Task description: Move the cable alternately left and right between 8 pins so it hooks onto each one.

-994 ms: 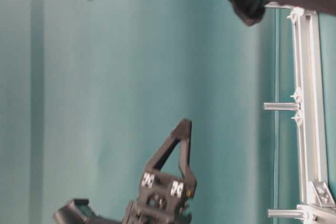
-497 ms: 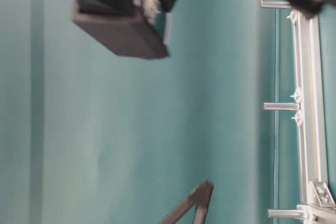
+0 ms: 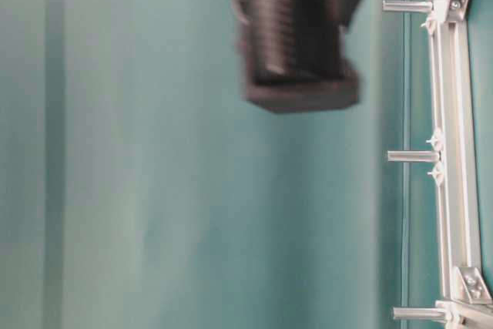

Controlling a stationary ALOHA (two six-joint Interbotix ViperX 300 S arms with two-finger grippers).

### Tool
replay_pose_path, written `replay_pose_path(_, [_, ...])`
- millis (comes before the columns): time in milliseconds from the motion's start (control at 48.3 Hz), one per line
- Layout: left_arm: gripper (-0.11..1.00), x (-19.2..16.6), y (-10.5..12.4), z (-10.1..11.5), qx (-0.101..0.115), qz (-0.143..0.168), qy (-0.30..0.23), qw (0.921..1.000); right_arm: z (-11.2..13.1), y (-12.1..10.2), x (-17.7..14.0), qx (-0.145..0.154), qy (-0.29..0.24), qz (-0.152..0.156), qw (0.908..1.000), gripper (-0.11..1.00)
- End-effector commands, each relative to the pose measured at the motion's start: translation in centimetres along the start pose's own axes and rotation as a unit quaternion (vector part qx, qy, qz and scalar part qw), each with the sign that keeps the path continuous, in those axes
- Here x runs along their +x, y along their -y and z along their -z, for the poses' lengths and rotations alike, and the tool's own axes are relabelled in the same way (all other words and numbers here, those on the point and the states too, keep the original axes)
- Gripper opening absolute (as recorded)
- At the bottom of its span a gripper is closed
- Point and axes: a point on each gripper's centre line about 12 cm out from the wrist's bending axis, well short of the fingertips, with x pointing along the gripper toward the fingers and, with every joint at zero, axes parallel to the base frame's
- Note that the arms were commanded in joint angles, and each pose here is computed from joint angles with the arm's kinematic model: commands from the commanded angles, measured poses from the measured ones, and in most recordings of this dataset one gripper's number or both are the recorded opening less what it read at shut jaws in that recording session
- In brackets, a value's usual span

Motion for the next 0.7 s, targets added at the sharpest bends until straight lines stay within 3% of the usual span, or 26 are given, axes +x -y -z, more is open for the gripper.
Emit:
replay_pose_path(0, [0.56,-0.6,0.1,-0.2,0.003,0.002,0.005,1.0000,-0.7,-0.5,-0.1,0.003,0.008,-0.003,1.0000,0.67])
replay_pose_path(186, [0.55,-1.7,0.1,0.4,0.001,0.003,0.014,0.9999,-0.5,-0.4,0.9,0.026,0.002,0.001,0.9997,0.65])
replay_pose_path(476, [0.55,-3.3,0.1,1.8,0.007,0.007,0.017,0.9998,-0.7,-0.5,2.0,0.029,0.001,0.009,0.9995,0.60])
replay_pose_path(538, [0.55,-3.6,0.1,2.2,0.008,0.009,0.017,0.9998,-0.7,-0.5,2.0,0.030,-0.002,0.011,0.9995,0.51])
replay_pose_path(683, [0.55,-4.7,0.4,2.8,0.011,0.019,0.026,0.9994,-0.2,-0.5,1.9,0.026,-0.020,0.024,0.9992,0.18])
